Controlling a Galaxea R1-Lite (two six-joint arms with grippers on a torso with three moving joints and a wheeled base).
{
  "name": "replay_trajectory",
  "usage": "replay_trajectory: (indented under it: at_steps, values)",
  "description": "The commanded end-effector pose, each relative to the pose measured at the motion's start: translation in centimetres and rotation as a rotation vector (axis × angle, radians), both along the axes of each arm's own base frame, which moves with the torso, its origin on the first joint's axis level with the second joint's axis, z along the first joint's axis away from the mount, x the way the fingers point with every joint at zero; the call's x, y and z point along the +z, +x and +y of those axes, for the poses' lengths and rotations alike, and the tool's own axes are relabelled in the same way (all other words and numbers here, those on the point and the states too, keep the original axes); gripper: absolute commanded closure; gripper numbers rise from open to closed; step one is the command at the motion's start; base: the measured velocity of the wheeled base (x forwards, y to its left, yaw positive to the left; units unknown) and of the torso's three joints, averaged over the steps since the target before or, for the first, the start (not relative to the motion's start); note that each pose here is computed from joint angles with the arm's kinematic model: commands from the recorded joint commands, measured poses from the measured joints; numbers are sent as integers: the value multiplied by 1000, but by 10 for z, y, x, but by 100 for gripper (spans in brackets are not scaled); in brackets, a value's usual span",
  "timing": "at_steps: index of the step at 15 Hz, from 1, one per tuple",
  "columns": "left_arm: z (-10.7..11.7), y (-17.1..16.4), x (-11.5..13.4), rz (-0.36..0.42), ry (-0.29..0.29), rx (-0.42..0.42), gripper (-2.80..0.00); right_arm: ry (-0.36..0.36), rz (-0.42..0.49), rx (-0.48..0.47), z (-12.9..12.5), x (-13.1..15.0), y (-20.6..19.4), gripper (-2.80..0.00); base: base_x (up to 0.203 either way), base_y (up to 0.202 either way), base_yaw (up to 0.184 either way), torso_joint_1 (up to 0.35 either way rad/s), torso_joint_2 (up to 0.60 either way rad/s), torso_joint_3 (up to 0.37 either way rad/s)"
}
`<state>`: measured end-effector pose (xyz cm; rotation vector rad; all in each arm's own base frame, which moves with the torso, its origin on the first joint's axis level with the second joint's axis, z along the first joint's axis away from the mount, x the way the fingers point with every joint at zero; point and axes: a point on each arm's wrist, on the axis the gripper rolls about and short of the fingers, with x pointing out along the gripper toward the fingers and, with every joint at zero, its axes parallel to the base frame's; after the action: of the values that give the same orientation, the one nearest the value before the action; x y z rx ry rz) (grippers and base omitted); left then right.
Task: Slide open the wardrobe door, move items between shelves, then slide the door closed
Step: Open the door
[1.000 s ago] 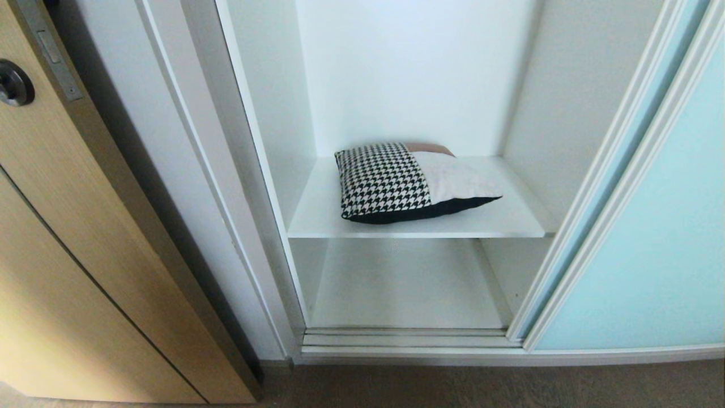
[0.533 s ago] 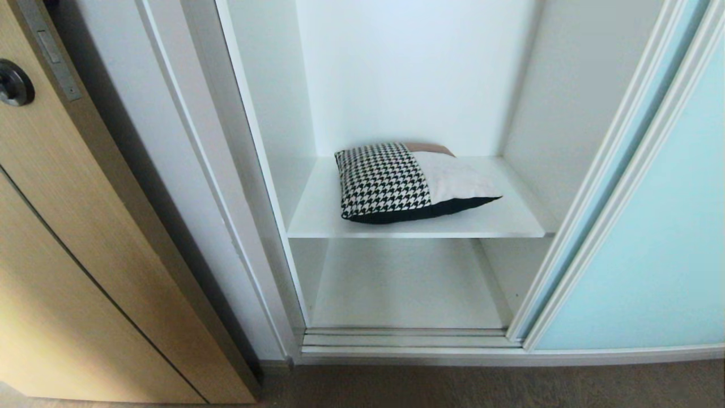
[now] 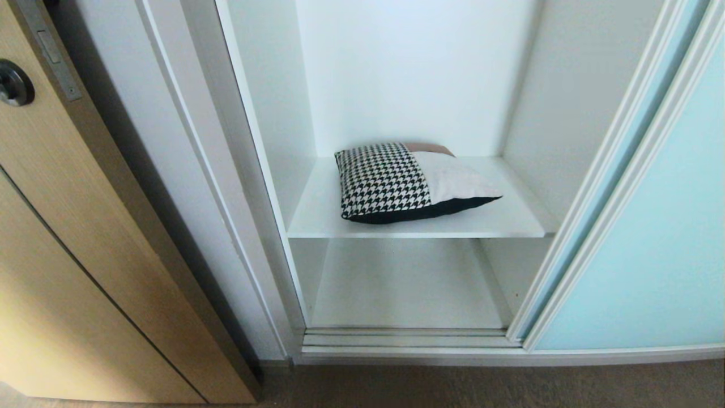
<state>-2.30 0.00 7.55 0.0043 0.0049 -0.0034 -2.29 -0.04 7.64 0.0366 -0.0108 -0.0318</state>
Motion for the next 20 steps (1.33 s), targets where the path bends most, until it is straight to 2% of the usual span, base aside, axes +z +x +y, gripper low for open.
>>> replay_trajectory:
  at_steps: [1, 7, 11, 14, 20]
  values:
    - [0, 0, 0, 1, 0, 0, 0, 0, -1, 0, 0, 0, 0, 0, 0, 0, 0, 0, 0, 0]
    - [0, 0, 0, 1, 0, 0, 0, 0, -1, 0, 0, 0, 0, 0, 0, 0, 0, 0, 0, 0]
    - [0, 0, 0, 1, -1, 0, 0, -26, 1, 0, 0, 0, 0, 0, 0, 0, 0, 0, 0, 0]
    - [0, 0, 0, 1, -1, 0, 0, -88, 8, 10, 0, -1, 0, 0, 0, 0, 0, 0, 0, 0]
    - [0, 0, 0, 1, -1, 0, 0, -89, 5, 13, 0, -1, 0, 0, 0, 0, 0, 0, 0, 0]
